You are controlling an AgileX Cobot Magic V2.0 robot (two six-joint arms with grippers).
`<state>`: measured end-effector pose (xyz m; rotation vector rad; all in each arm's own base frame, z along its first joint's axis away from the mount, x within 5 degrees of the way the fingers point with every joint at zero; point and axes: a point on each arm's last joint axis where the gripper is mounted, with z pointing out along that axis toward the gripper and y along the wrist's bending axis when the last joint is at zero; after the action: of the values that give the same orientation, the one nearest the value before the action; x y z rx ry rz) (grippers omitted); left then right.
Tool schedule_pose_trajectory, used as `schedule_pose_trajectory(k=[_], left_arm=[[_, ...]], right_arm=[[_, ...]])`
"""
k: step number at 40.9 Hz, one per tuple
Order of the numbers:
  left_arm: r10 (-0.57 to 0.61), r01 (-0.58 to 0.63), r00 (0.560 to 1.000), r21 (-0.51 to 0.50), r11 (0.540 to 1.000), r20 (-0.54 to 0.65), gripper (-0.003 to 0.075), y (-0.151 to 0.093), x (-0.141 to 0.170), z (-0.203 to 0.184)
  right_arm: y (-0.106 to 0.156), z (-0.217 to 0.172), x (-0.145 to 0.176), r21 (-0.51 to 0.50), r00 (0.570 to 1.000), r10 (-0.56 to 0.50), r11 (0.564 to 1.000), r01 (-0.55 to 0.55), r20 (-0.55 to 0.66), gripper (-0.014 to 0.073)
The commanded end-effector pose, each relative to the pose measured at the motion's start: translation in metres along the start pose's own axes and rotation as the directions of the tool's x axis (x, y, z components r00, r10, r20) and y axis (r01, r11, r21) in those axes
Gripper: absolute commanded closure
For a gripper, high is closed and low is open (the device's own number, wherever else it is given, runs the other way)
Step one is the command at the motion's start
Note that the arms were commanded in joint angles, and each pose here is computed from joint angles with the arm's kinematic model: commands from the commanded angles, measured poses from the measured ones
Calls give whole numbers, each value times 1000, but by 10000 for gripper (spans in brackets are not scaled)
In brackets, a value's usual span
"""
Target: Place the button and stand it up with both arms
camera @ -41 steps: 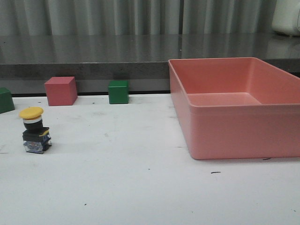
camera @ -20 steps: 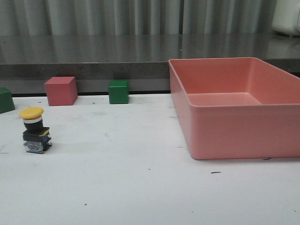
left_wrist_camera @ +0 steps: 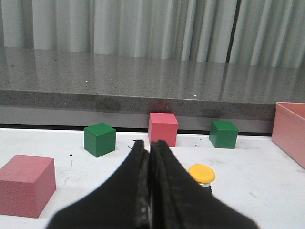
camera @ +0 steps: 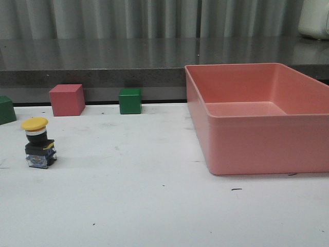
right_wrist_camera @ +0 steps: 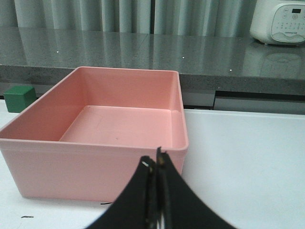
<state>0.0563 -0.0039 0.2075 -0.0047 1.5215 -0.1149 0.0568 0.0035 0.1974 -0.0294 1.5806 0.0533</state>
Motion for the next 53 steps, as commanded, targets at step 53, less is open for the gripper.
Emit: schedule_pose_trajectory(k=[53], left_arm=[[1, -1, 996, 5, 1000, 88, 740, 0, -3, -2]], right_arm=[[-1, -3, -15, 11, 985, 26, 1000, -29, 172, 664]])
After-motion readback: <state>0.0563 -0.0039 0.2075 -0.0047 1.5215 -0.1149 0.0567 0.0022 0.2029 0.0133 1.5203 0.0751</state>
